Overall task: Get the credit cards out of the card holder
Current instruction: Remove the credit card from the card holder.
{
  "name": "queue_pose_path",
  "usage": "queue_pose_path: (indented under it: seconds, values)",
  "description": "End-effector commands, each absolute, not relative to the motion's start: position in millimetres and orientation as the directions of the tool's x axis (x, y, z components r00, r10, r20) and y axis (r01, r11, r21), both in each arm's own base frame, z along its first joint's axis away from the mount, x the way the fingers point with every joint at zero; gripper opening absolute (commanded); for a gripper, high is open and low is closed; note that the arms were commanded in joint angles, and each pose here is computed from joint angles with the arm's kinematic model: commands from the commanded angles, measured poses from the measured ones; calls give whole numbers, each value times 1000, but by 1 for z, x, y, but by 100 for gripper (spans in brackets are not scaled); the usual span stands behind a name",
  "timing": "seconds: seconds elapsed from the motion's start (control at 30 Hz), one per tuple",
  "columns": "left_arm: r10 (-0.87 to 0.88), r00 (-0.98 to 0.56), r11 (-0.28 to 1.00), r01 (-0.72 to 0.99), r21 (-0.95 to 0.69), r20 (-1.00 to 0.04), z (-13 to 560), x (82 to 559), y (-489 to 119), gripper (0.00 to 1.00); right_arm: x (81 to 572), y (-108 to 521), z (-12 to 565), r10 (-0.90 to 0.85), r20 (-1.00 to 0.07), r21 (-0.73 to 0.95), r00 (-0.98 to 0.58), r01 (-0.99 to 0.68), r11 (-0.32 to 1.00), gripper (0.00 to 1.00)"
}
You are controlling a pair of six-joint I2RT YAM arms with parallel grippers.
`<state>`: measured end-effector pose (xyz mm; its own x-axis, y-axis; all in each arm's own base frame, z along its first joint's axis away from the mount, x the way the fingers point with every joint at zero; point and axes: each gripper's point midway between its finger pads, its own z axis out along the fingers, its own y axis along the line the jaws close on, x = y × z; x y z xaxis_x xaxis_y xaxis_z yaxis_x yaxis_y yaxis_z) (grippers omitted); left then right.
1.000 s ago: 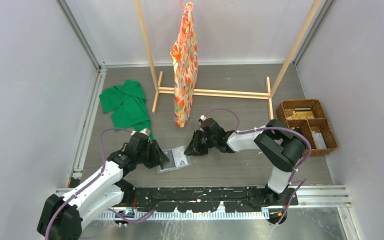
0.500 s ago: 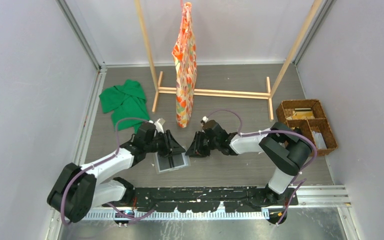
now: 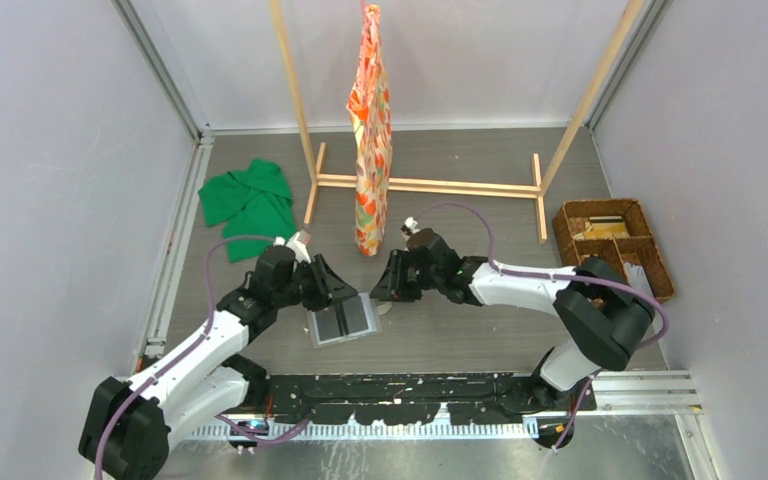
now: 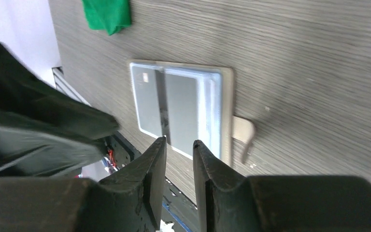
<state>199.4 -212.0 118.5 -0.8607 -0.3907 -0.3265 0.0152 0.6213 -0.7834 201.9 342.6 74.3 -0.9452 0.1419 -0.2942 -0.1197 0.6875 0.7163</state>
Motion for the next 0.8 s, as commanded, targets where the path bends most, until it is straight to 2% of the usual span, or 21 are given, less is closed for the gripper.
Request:
queue_pose_path:
  seconds: [0.0, 0.2, 0.77]
  values:
    - [-446, -861, 654, -129, -745, -243, 84, 181, -192, 36, 201, 371, 85, 69, -320, 737, -945, -202, 646, 32]
    - [-465, -852, 670, -161, -725, -240, 71, 177, -182, 42, 195, 390, 74, 32, -268, 771, -963, -194, 607, 32]
    - [-484, -850, 684, -218, -696, -209, 41, 169, -170, 42, 193, 398, 56, 14, -230, 773, -973, -174, 610, 32]
